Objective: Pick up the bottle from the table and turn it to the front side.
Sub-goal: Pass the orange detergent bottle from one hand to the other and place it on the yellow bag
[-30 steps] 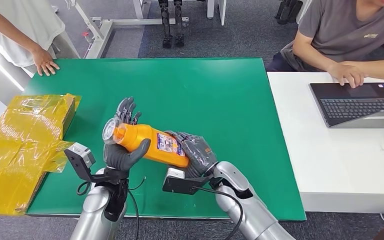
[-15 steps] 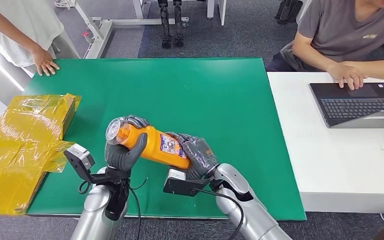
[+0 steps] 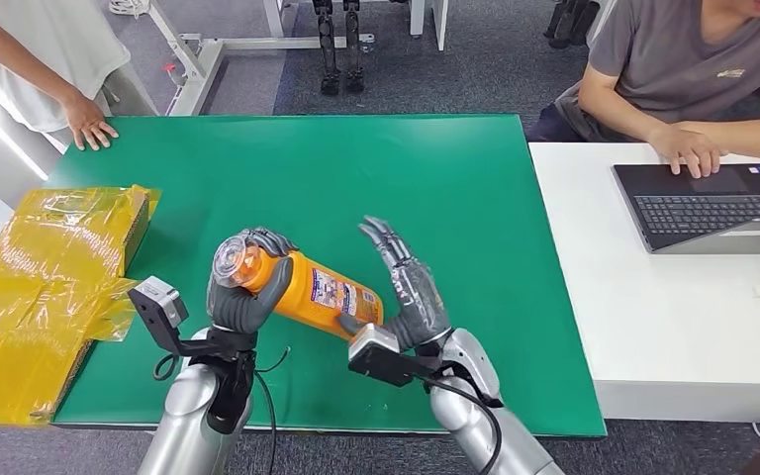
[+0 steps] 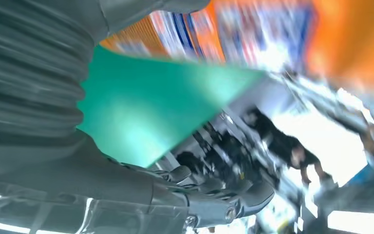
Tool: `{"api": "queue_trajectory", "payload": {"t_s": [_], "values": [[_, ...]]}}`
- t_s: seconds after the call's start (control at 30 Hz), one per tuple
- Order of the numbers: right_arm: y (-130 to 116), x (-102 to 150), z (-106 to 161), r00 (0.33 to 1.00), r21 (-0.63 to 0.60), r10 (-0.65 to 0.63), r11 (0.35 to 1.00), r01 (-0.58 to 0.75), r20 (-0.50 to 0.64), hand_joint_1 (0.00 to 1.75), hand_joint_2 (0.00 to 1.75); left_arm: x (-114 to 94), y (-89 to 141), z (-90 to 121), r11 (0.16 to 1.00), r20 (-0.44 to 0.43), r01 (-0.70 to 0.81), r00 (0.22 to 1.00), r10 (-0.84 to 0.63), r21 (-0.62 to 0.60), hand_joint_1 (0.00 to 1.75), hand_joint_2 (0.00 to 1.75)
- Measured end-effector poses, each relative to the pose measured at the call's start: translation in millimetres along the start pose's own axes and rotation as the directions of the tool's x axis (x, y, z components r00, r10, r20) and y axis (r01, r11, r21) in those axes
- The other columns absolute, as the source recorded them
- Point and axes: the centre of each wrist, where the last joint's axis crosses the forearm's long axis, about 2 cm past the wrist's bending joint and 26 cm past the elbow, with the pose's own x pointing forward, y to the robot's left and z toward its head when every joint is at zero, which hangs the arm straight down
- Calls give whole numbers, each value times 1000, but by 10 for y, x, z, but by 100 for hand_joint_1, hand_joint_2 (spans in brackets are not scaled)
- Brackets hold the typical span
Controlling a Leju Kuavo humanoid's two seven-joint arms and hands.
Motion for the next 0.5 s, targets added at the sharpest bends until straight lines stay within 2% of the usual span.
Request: {"api": "queue_trajectory", "payload": {"t_s": [0.2,0.5], "values": [[-77,106,45,993,-219,-106,969,116,56,0,175,-2,5,8,999,-1,0,1000,0,34,175,175],[-163,294,130,972,-466,-191,854,232,134,0,175,4,16,48,997,-1,34,999,-34,76,175,175]]}}
